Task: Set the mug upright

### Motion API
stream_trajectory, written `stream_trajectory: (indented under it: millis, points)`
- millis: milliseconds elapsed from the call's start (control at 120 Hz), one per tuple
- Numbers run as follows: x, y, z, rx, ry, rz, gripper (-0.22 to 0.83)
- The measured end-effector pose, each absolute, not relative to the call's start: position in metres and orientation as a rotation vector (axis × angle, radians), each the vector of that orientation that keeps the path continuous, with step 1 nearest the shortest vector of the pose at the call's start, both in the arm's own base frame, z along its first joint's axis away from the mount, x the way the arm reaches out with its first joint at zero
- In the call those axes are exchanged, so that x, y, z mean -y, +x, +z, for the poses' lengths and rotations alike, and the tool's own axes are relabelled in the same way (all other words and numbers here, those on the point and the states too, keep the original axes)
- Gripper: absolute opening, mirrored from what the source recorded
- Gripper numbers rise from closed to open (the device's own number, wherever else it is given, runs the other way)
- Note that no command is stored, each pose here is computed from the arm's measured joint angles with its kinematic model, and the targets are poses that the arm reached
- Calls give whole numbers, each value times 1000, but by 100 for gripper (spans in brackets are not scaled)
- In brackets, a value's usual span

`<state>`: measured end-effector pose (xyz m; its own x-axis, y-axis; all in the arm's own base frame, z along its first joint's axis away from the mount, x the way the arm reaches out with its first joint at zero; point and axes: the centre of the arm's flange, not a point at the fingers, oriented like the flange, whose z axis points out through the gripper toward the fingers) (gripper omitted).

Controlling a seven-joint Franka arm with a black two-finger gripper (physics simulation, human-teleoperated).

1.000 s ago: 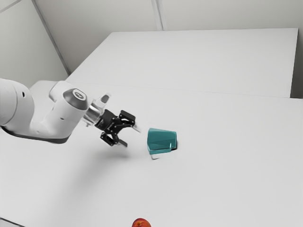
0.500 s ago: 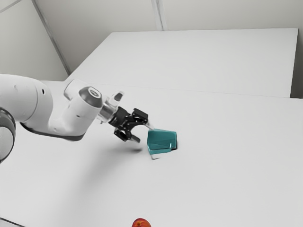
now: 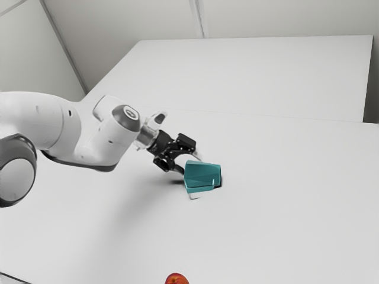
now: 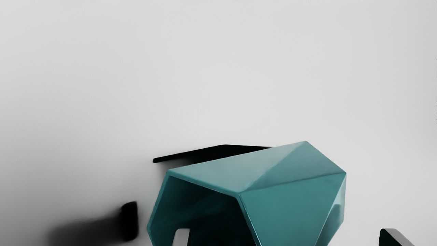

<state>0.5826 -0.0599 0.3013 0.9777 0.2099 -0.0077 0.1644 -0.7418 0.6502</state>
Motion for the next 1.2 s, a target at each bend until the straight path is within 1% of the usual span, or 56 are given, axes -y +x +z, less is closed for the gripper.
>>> stream_trajectory:
  millis: [142,208,275,383,408,492,642,792,950,1200]
  points:
    - [68,587,297,-238,2427,80,61]
    - [76,591,296,-218,2430,81,57]
    - [79,592,296,-210,2432,82,46]
    - [79,592,297,-202,2433,85,22]
    - [79,592,298,-200,2434,87,18]
    - [79,593,302,-193,2439,93,9]
    - [84,597,312,-170,2439,114,-3]
    - [90,598,326,-152,2429,136,-12]
    - [92,597,337,-142,2426,149,-13]
    - [77,595,372,-90,2466,201,-14]
